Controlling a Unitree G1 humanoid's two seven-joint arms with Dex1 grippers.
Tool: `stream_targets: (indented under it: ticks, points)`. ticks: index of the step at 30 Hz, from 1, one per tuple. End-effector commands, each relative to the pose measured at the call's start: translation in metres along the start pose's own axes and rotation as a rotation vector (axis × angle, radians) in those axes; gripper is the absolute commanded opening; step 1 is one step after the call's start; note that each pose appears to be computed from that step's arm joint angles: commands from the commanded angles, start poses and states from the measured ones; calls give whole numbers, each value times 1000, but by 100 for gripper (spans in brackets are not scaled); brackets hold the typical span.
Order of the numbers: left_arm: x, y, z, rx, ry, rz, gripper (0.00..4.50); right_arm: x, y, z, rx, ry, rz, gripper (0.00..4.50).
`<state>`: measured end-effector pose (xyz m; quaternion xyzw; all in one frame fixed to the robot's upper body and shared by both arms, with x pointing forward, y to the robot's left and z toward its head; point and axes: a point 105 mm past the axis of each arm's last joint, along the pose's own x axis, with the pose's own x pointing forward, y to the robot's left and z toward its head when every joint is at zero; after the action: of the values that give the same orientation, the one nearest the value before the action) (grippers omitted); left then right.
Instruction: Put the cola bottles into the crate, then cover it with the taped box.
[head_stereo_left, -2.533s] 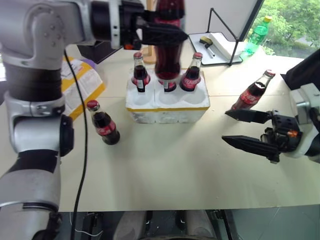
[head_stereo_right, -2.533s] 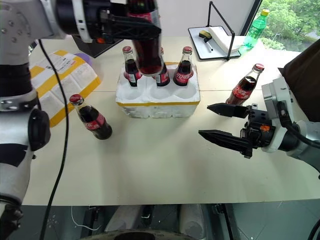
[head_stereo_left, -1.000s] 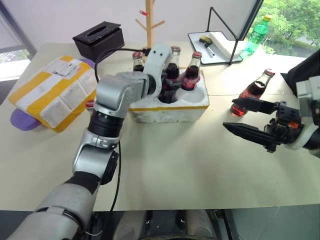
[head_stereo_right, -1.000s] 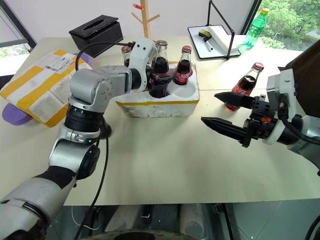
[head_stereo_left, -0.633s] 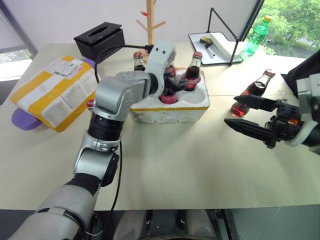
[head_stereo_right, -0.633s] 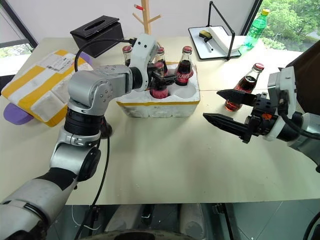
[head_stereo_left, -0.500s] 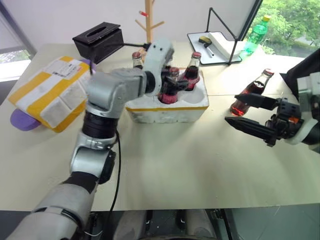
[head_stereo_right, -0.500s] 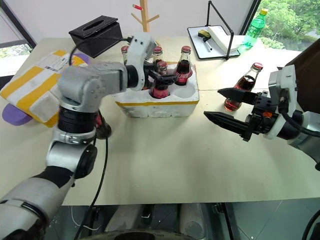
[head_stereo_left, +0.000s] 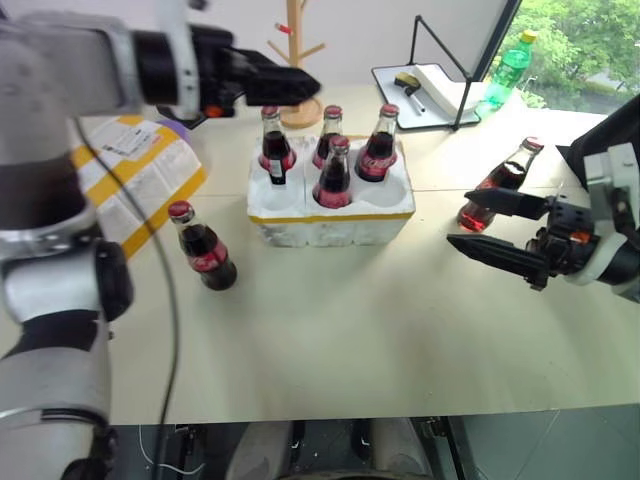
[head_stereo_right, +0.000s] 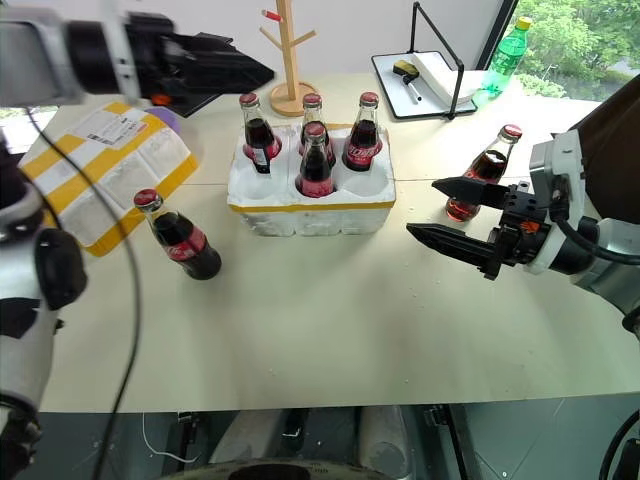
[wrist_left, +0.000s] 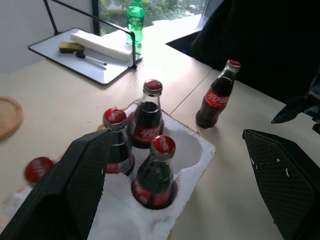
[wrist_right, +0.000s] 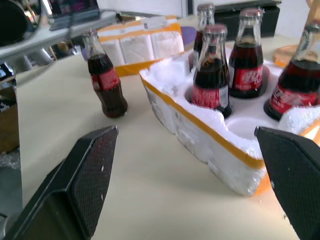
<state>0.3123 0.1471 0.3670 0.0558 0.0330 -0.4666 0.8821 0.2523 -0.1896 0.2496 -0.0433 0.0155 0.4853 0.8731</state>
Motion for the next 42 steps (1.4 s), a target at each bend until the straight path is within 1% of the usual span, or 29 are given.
stream_targets:
  ticks: [1, 3, 5, 9, 13, 15, 17, 26, 29, 33, 35, 38, 42]
  points:
    - [-51, 11, 0, 88, -89, 7, 435, -1, 0, 11, -43, -25, 7, 450]
    - [-69, 17, -14, 86, -75, 36, 435, -1, -1, 11, -42, -20, 12, 450]
    - [-85, 14, -27, 91, -66, 26, 435, -1, -4, 12, -41, -17, 13, 450]
    - [-100, 5, -59, 89, -27, 17, 435, 2, -8, 13, -37, -15, 22, 450]
    - [-106, 3, -92, 87, 31, 61, 435, 5, -11, 13, -33, -11, 35, 450]
    - [-109, 2, -114, 87, 71, 91, 435, 6, -12, 14, -31, -10, 41, 450]
    - [-110, -1, -131, 94, 99, 108, 435, 7, -14, 16, -31, -9, 45, 450]
    - [-99, -2, -181, 143, 155, 183, 435, 9, -17, 21, -35, -5, 63, 450]
    - [-88, 0, -192, 154, 146, 194, 435, 10, -17, 21, -35, -2, 67, 450]
    - [-76, -2, -199, 148, 133, 182, 435, 10, -16, 22, -34, 0, 70, 450]
    - [-68, 0, -205, 138, 128, 182, 435, 9, -9, 22, -23, 9, 108, 450]
    - [-62, 3, -209, 127, 117, 188, 435, 7, 1, 23, -25, 26, 153, 450]
    - [-55, 4, -211, 122, 110, 179, 435, 6, 6, 23, -33, 38, 170, 450]
